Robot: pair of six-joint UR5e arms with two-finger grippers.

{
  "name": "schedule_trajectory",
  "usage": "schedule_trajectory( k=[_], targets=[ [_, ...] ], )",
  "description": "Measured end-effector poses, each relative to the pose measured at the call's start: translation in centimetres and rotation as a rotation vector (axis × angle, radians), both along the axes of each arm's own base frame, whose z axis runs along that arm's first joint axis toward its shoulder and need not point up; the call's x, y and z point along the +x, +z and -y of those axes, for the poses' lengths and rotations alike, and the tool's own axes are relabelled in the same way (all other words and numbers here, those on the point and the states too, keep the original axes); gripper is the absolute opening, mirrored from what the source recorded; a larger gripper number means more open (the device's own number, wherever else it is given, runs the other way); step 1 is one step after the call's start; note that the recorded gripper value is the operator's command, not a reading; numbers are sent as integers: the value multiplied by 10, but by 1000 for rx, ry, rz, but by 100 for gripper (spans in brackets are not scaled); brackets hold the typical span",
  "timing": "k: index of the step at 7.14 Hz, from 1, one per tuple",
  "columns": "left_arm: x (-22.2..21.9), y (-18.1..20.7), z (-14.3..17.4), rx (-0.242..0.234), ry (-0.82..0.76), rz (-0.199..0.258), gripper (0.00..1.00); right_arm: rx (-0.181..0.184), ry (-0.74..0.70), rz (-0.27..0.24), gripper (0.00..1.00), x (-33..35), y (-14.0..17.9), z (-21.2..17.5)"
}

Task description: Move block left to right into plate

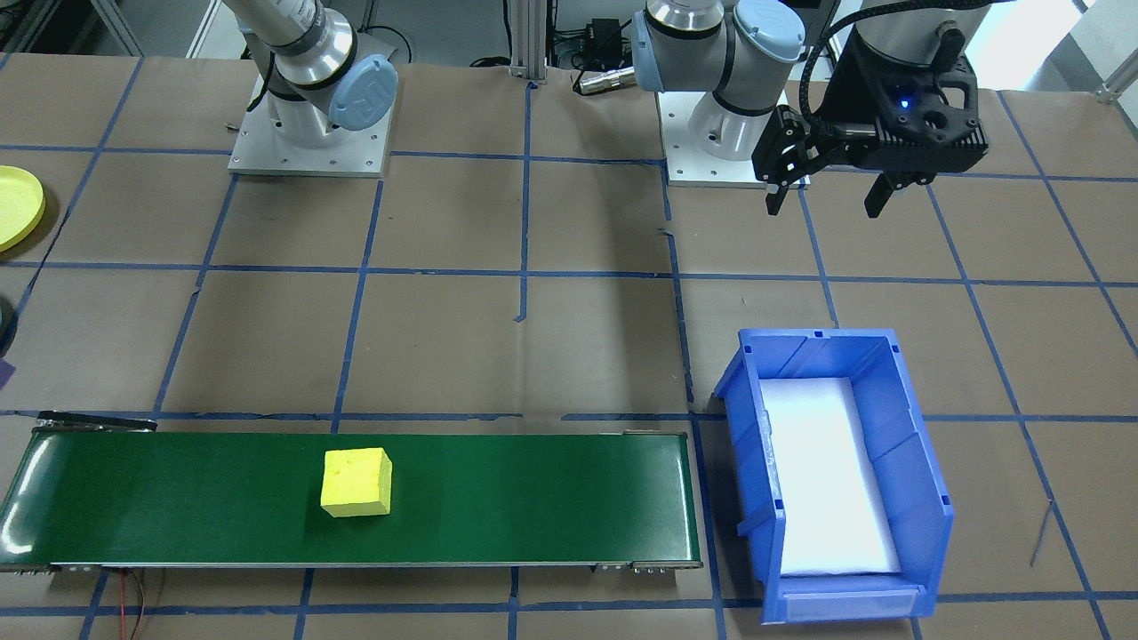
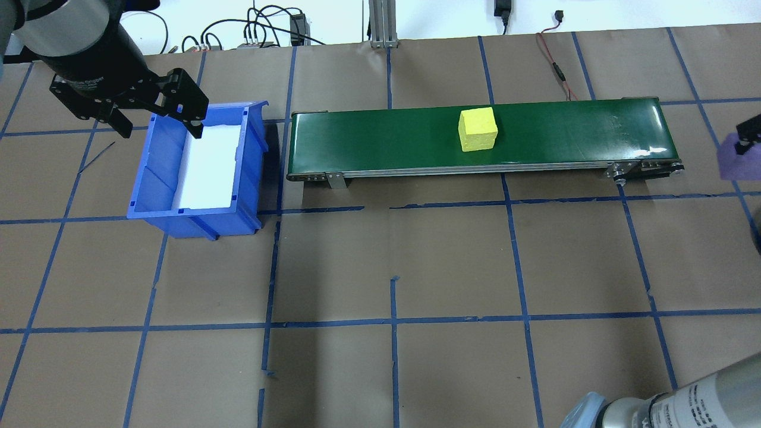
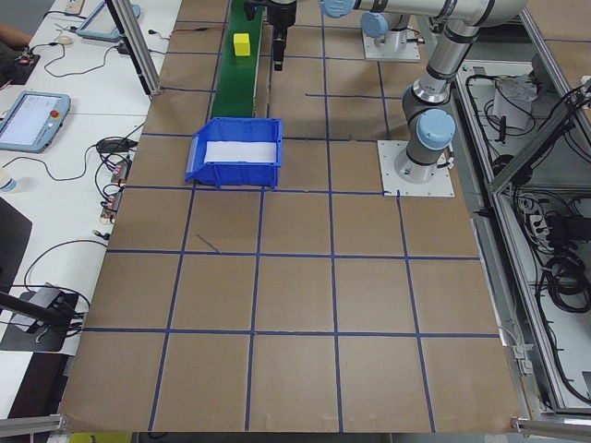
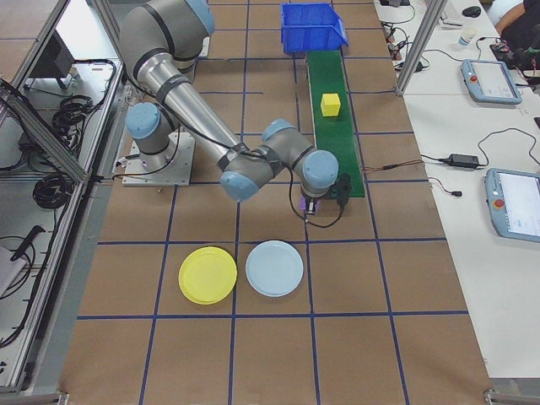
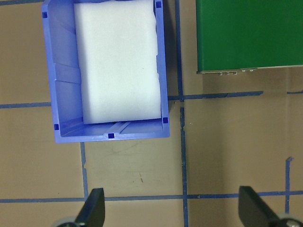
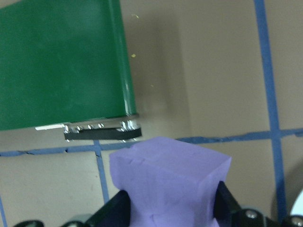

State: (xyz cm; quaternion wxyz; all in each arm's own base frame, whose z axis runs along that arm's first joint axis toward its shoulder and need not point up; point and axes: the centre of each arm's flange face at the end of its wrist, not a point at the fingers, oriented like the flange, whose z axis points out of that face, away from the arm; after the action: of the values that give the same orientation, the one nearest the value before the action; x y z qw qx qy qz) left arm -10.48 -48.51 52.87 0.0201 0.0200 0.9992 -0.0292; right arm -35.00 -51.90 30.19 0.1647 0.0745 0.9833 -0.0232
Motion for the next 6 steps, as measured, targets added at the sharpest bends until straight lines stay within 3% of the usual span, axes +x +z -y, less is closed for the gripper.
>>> schedule_trajectory(
  k=[1,4,5,6],
  targets=[
    [0,0,0,0,0,0,100,-13,8,8,6,-42,-8,-34],
    [0,0,0,-1,-1,1,100,-47,168,-37,9,-116,-50,-89],
    [0,0,0,-1,-1,1,100,-57,194,-44,38,-131,-62,-96],
    [0,0,0,-1,-1,1,100,-59,204,-47,99,-137,-69,-100]
  ],
)
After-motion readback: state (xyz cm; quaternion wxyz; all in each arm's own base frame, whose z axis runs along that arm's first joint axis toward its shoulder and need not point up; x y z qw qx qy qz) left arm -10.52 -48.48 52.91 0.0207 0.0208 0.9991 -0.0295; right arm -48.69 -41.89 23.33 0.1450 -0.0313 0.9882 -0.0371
